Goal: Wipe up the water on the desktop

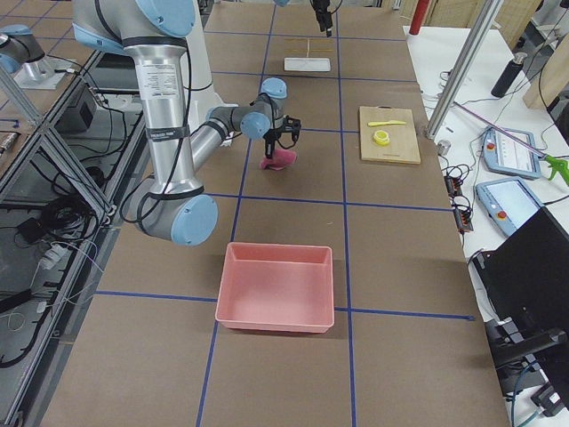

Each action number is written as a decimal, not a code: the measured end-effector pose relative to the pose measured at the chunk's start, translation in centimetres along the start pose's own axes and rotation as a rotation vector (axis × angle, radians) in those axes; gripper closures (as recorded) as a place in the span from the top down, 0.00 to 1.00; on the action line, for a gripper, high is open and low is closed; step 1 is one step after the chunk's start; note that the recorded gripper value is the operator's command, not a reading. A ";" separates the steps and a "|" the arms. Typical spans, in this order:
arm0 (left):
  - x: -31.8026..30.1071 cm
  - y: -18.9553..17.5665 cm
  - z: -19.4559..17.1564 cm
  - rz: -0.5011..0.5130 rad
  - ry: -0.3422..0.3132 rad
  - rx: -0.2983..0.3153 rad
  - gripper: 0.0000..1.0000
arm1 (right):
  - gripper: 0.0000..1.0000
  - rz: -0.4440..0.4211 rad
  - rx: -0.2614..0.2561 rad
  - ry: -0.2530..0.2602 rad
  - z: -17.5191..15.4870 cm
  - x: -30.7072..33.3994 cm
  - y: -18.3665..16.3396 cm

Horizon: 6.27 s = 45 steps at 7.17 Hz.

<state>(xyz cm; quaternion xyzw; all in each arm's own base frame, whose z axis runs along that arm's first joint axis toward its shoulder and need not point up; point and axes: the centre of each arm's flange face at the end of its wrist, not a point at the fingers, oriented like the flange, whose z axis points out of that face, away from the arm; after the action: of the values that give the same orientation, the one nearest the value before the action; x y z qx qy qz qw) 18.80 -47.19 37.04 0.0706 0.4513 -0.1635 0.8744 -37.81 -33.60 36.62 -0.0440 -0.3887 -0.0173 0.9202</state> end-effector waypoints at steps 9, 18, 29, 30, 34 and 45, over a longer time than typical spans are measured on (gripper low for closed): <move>-14.1 -1.3 -2.6 0.331 -0.062 -0.065 0.98 | 0.00 0.066 -0.044 -0.105 3.6 -20.4 3.1; -13.6 -1.3 -2.6 0.326 -0.027 -0.091 0.98 | 0.00 -0.093 -0.074 0.019 0.1 3.3 -0.5; -13.9 -1.9 -2.2 0.318 -0.031 -0.092 0.98 | 0.00 0.033 0.070 -0.017 -11.7 12.2 -4.2; -13.9 -1.9 -2.2 0.316 -0.032 -0.092 0.98 | 0.00 -0.006 0.075 0.025 -12.5 18.1 -3.9; -13.8 -1.8 -2.4 0.316 -0.028 -0.089 0.98 | 0.00 -0.117 0.013 0.121 -18.1 37.6 -0.7; -21.1 -1.3 -2.9 0.470 -0.047 -0.096 0.98 | 1.00 -0.148 -0.014 0.059 -13.5 46.8 -5.2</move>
<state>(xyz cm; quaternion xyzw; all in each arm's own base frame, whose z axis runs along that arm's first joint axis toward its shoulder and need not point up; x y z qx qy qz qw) 4.73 -42.91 52.52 0.1282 0.4095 0.0646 0.9010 4.08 -39.94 61.15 -0.0209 -0.3633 -0.0892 0.9272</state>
